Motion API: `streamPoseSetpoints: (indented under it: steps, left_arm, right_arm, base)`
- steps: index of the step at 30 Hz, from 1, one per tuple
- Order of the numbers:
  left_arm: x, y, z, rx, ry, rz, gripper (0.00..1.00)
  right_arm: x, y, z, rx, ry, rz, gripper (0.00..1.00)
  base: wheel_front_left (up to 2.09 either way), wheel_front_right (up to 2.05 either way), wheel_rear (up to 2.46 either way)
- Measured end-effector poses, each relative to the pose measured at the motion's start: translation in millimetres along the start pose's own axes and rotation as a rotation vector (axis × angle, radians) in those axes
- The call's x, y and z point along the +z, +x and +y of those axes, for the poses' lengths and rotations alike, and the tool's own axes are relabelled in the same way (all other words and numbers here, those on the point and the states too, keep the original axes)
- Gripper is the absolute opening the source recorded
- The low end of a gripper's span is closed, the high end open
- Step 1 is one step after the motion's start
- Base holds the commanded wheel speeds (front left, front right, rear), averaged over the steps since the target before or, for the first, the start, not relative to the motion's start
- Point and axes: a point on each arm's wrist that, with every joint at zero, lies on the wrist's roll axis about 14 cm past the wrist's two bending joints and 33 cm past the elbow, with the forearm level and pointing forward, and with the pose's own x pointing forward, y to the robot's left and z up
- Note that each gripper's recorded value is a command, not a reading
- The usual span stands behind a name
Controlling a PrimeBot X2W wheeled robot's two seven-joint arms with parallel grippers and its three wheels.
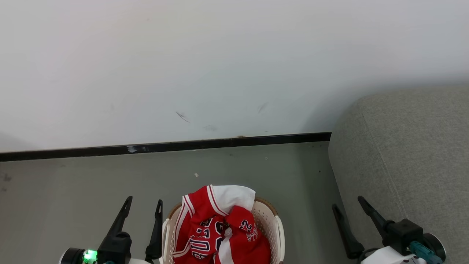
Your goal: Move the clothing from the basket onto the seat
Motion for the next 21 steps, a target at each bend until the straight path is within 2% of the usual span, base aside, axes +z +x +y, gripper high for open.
streamPoseSetpoints:
  steps: [21]
  left_arm:
    - [-4.3,1.1,8.7,0.031,-0.01,0.014,1.0]
  right_arm:
    - [5.8,0.1,-9.2,-0.028,0.002,-0.019,1.0]
  base:
    - [0.0,0.0,0.0]
